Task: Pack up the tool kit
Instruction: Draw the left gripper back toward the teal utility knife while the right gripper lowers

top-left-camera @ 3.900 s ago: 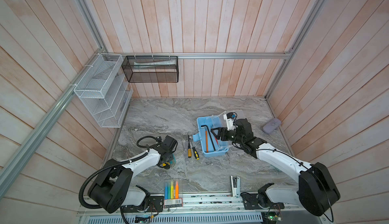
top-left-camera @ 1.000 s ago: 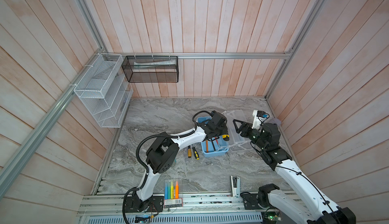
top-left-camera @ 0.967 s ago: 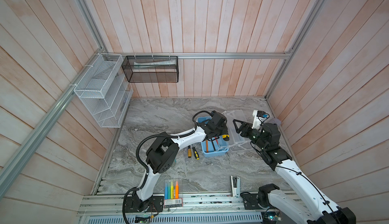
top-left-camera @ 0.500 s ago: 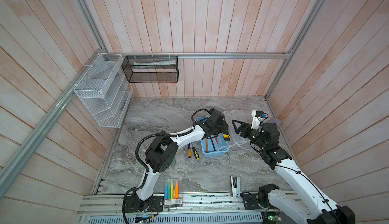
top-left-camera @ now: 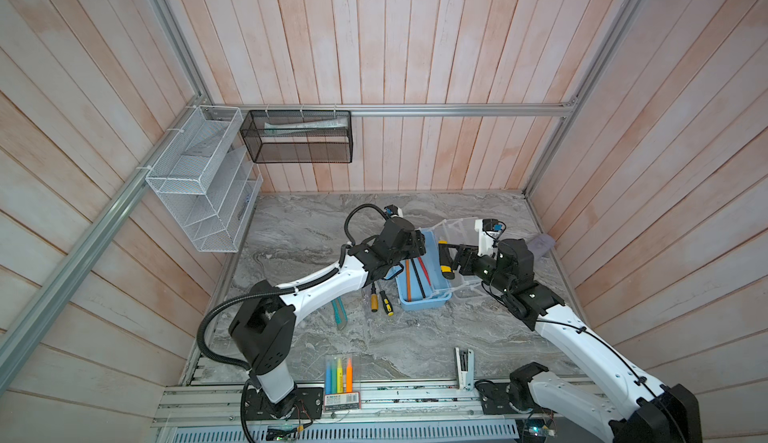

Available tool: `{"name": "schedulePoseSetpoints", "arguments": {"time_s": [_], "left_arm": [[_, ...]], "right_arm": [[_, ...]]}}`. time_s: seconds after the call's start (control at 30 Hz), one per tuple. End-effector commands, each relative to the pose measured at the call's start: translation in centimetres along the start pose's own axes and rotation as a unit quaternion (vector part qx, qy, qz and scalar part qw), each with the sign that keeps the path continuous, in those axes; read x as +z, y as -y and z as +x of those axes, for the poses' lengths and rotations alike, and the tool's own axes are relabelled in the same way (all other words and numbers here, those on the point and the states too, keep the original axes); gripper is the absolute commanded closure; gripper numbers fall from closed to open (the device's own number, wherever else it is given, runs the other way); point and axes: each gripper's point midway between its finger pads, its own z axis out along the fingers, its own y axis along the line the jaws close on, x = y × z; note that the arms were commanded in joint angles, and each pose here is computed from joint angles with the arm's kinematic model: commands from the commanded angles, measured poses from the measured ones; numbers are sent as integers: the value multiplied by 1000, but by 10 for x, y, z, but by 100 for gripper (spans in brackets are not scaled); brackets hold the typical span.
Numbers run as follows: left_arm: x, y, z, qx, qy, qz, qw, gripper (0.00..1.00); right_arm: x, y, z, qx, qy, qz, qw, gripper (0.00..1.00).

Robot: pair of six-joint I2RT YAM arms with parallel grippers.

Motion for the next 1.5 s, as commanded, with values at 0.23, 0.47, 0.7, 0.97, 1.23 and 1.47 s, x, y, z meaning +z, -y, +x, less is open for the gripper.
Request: {"name": "schedulePoseSetpoints", "arguments": {"time_s": [0.23, 0.47, 0.7, 0.97, 1.23, 1.47], "left_arm": [[-48, -117, 31, 19, 8, -179, 984, 27], [-71, -172, 66, -33, -28, -248, 968, 25], [-83, -208, 99, -71, -51, -308, 947, 25], [-86, -226, 122, -106, -61, -311, 942, 25], [-86, -244, 132, -115, -73, -318, 938, 30], [-80, -251, 134, -114, -79, -309, 941, 42]], "right_arm": [[16, -26, 22, -40, -36, -19, 998, 24], [36, -30, 46, -51, -83, -21, 995, 22], [41, -28, 53, -47, -94, -23, 994, 23], [44, -27, 58, -43, -102, -24, 994, 23], [47, -27, 61, -39, -109, -24, 993, 25], [48, -27, 62, -36, -112, -25, 993, 26]]}}
